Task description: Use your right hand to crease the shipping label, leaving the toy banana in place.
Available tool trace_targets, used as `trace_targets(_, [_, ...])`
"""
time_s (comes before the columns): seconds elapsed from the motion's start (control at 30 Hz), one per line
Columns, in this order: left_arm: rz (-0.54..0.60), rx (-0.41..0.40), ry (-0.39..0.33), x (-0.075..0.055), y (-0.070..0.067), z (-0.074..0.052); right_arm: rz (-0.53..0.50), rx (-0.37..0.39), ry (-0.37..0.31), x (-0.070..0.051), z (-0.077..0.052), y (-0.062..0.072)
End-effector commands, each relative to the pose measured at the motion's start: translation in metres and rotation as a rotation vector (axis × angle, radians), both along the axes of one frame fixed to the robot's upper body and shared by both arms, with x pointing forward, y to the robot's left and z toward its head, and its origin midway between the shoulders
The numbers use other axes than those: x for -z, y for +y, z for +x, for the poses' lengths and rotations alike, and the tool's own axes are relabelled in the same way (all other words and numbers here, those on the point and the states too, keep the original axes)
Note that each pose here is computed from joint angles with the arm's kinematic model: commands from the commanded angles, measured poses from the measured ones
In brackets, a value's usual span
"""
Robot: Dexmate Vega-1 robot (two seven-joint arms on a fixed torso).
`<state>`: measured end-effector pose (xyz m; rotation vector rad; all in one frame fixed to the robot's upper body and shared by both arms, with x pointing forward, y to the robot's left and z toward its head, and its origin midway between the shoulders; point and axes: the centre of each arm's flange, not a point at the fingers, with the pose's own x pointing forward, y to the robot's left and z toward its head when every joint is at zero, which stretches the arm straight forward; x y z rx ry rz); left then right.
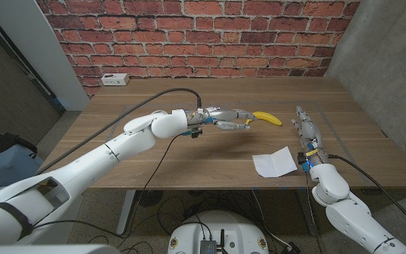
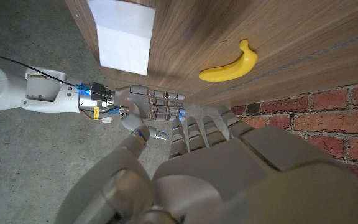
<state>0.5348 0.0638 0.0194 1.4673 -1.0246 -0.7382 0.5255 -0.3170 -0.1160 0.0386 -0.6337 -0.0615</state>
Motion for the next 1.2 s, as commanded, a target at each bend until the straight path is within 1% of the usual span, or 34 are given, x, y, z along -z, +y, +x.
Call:
trace_targets(0.03, [0.037, 0.027, 0.017, 0.009, -0.005, -0.001, -0.006, 0.023, 0.013, 0.011, -0.012, 0.003])
trace_targets(0.43, [0.079, 0.049, 0.017, 0.016, -0.011, -0.005, -0.011, 0.046, 0.027, 0.021, -0.022, 0.007])
trace_targets(0.8, [0.134, 0.067, 0.038, 0.024, -0.018, -0.006, -0.01, 0.063, 0.039, 0.032, -0.032, 0.009])
trace_targets(0.9, [0.156, 0.074, 0.056, 0.027, -0.021, -0.005, -0.01, 0.072, 0.042, 0.036, -0.036, 0.009])
trace_targets(1.2, [0.203, 0.077, 0.064, 0.034, -0.027, -0.005, -0.011, 0.084, 0.049, 0.043, -0.042, 0.01])
